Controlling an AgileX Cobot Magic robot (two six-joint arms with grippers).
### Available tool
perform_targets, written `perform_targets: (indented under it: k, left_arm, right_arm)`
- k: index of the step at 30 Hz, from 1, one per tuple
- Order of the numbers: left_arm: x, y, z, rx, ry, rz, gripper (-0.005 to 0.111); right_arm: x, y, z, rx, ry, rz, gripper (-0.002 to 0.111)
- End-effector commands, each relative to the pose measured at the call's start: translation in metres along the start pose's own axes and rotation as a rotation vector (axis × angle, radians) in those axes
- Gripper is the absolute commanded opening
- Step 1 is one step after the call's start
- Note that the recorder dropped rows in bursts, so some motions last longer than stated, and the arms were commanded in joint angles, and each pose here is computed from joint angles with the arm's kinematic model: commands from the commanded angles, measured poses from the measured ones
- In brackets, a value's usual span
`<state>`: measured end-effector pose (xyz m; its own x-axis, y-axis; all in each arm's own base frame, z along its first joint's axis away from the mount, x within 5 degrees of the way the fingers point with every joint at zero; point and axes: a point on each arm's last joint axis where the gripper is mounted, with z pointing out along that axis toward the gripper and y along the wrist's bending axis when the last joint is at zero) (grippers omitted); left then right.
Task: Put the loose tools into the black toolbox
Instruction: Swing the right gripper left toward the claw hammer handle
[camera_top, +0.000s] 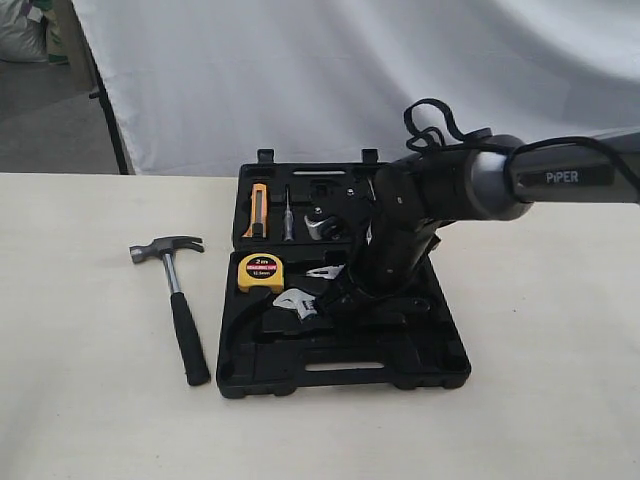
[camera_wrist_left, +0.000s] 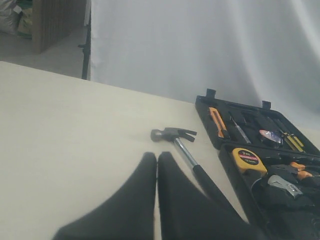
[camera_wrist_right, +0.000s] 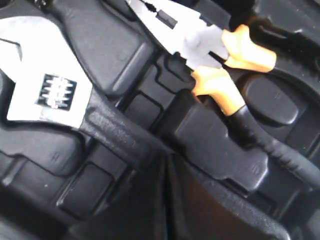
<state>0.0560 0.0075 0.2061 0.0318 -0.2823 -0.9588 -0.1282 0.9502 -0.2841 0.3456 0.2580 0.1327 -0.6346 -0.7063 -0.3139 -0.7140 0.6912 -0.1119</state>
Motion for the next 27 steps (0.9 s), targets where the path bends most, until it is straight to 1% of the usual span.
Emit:
perform_targets:
  k: [1, 5, 9, 12, 15, 17, 20, 27]
  left_arm:
    - [-0.002, 0.001, 0.0, -0.021, -0.02, 0.0, 0.001]
    - [-0.002, 0.001, 0.0, -0.021, -0.02, 0.0, 0.001]
    - [-0.002, 0.001, 0.0, -0.021, -0.02, 0.0, 0.001]
    - [-0.002, 0.001, 0.0, -0.021, -0.02, 0.0, 0.001]
    - [-0.002, 0.001, 0.0, -0.021, -0.02, 0.0, 0.001]
    - [-0.002, 0.001, 0.0, -0.021, -0.02, 0.0, 0.001]
    - [-0.002, 0.001, 0.0, -0.021, -0.02, 0.0, 0.001]
    - [-0.002, 0.001, 0.0, -0.021, -0.02, 0.0, 0.001]
  right_arm:
    - [0.007, -0.005, -0.008, 0.008, 0.028, 0.006, 0.0]
    - [-0.003, -0.003, -0.044, -0.03, -0.063, 0.073, 0.0]
    - [-0.009, 0.003, -0.074, -0.122, -0.143, 0.189, 0.0]
    - [-0.014, 0.007, -0.087, -0.194, -0.19, 0.274, 0.0]
    - [-0.018, 0.014, -0.089, -0.269, -0.217, 0.349, 0.0]
    - [-0.02, 0.02, -0.086, -0.299, -0.221, 0.352, 0.0]
    - [-0.024, 0.039, -0.082, -0.333, -0.23, 0.326, 0.0]
    - [-0.034, 0.089, -0.06, -0.337, -0.307, 0.256, 0.0]
